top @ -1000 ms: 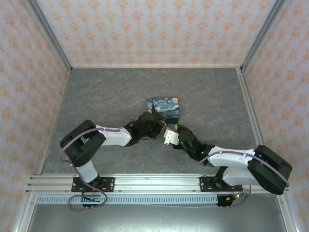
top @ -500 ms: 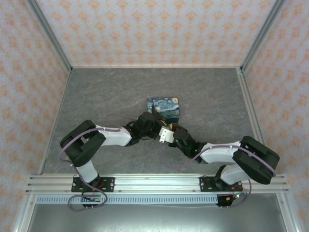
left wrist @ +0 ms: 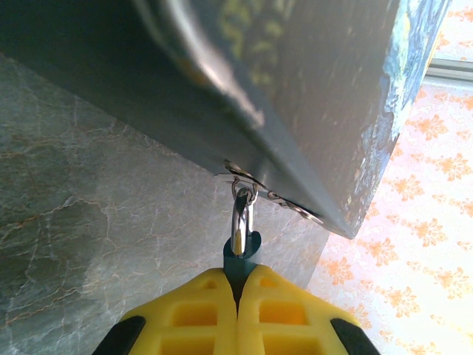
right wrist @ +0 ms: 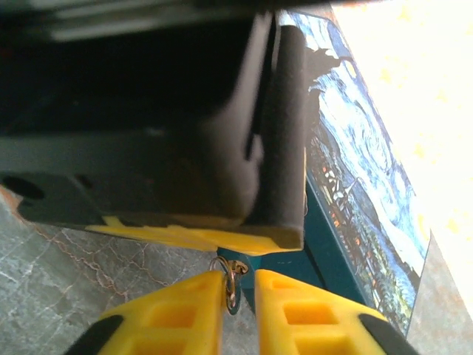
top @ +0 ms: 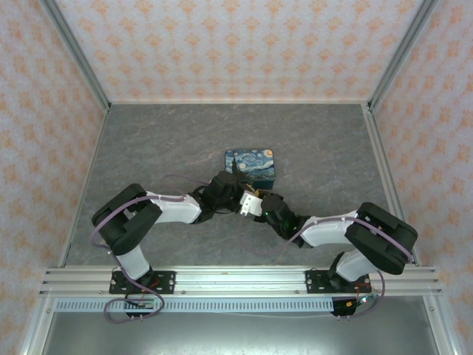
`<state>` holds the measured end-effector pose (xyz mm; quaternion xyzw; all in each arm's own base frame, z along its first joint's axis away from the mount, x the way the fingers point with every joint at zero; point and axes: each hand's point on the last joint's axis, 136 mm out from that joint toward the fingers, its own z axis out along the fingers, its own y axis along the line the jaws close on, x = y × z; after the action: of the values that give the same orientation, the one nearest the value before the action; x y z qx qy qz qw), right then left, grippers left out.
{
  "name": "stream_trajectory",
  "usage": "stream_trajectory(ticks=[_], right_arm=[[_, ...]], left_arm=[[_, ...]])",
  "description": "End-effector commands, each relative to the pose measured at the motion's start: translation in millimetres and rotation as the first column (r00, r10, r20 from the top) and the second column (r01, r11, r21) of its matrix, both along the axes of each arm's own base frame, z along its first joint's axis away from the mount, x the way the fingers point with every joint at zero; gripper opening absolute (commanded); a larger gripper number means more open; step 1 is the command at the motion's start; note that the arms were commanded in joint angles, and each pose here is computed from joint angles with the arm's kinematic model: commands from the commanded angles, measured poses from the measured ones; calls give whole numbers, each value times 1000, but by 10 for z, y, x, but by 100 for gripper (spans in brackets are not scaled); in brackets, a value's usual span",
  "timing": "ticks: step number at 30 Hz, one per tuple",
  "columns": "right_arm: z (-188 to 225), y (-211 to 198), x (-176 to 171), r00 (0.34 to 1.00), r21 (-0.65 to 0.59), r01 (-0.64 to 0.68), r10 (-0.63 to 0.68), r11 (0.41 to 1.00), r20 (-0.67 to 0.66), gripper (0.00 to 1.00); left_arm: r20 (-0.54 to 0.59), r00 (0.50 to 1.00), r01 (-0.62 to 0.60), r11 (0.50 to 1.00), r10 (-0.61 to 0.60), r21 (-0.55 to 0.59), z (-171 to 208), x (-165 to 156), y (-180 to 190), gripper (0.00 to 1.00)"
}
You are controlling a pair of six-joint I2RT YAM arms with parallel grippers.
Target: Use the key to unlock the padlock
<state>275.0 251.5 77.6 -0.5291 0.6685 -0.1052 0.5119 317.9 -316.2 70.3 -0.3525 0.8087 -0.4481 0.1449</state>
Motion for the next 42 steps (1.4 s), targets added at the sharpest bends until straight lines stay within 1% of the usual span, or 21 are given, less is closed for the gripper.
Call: stream_trajectory(ticks=[1,3,6,9,15,19,22,26,32,39,42], right_arm=[[101,56,70,999,41,29,-30,999,25,9],[91,42,80,999,40,40,-41,998,25,4],[80,18,97,998,32,58,-58,998,28,0],[76,-3,107,997,37,71,-72,997,35,0],[118,41,103,997,98,79,-80,992,9,0],[216,105,98,997,171,80,-78,982,-22,0],[246,158,93,994,247,96,-82,964,-67,0],[182,165,102,987,340,148,-116,929,-112,0],[43,167,89,976,428,197,-135,882,-171,0],[7,146,102,965,501,225,-119,836,-235,0],[29,131,116,959,544,233,-99,806,-264,0]], left_arm=[[51,999,4,999,-1,-51,306,43,-88,0],[51,999,1,999,1,-51,308,45,-80,0],[50,999,2,999,1,-49,302,39,-78,0],[49,999,1,999,1,-48,298,40,-76,0],[49,999,1,999,1,-52,298,36,-80,0],[48,999,0,998,3,-55,300,38,-80,0],[46,999,-2,998,4,-57,292,37,-81,0],[44,999,-4,999,6,-54,280,30,-67,0],[39,999,-4,999,6,-50,252,14,-56,0],[32,999,0,999,2,-42,221,-9,-40,0],[30,1000,-4,999,5,-39,210,-31,-10,0]])
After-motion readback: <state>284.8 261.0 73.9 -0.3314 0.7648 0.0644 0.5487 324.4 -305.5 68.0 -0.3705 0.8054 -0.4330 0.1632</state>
